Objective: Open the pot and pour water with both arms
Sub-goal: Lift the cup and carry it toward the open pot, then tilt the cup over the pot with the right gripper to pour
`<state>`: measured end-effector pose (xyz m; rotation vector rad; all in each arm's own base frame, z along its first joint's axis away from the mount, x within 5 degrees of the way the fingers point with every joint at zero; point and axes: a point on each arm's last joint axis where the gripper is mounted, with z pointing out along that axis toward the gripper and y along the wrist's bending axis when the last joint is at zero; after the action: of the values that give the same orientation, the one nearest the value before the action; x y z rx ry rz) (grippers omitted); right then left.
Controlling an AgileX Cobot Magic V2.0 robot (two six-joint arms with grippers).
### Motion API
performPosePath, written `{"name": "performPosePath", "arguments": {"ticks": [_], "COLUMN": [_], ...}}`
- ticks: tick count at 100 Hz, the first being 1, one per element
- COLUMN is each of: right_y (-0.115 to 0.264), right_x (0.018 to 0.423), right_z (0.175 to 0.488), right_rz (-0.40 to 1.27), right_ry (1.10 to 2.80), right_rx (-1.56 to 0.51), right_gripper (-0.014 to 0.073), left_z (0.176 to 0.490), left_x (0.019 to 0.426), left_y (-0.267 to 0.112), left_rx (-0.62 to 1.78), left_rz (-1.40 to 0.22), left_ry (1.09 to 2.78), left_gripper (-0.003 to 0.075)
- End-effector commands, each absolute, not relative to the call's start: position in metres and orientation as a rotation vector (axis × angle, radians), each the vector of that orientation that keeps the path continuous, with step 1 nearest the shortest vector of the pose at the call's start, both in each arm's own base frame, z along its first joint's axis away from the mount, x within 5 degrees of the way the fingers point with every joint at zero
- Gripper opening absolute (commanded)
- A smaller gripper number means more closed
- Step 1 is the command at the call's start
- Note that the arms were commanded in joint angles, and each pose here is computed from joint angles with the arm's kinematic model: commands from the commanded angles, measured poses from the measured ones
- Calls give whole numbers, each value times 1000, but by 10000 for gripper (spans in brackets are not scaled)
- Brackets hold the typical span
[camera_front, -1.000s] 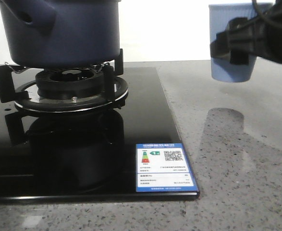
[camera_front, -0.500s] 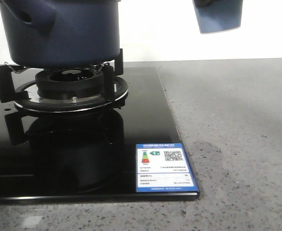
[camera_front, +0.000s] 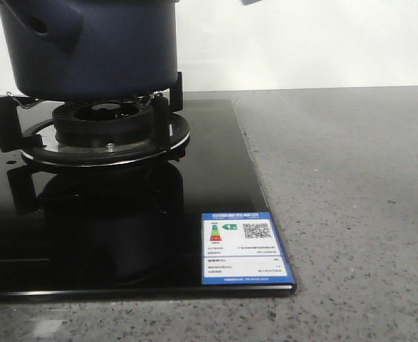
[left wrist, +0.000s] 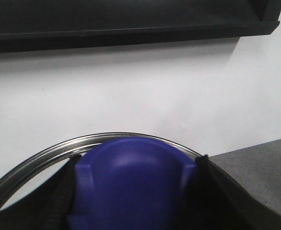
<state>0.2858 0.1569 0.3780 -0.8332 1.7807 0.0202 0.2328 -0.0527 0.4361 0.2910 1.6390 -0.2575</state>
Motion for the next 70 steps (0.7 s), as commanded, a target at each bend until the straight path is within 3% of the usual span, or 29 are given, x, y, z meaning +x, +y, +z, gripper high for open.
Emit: {"name": "performPosePath", "arguments": {"ticks": [1,26,42,70], "right_y": [162,188,202,215], "right_x": [284,296,303,307], "right_z": [412,420,420,416], "right_rz": [-22,-161,-341,-547], "right_ry": [1622,1603,1579,1457], "right_rx": [-844,-985,-1103,-1224], "right_gripper": [375,375,375,374], "left_z": [462,462,462,462], "left_x": [224,224,224,224], "left_y": [-46,-46,-46,-46], "left_rx": [217,217,217,217], "left_rz": [-229,-229,-229,-229], "left_ry": [1512,1512,1512,1512], "left_gripper": [359,359,359,359]}}
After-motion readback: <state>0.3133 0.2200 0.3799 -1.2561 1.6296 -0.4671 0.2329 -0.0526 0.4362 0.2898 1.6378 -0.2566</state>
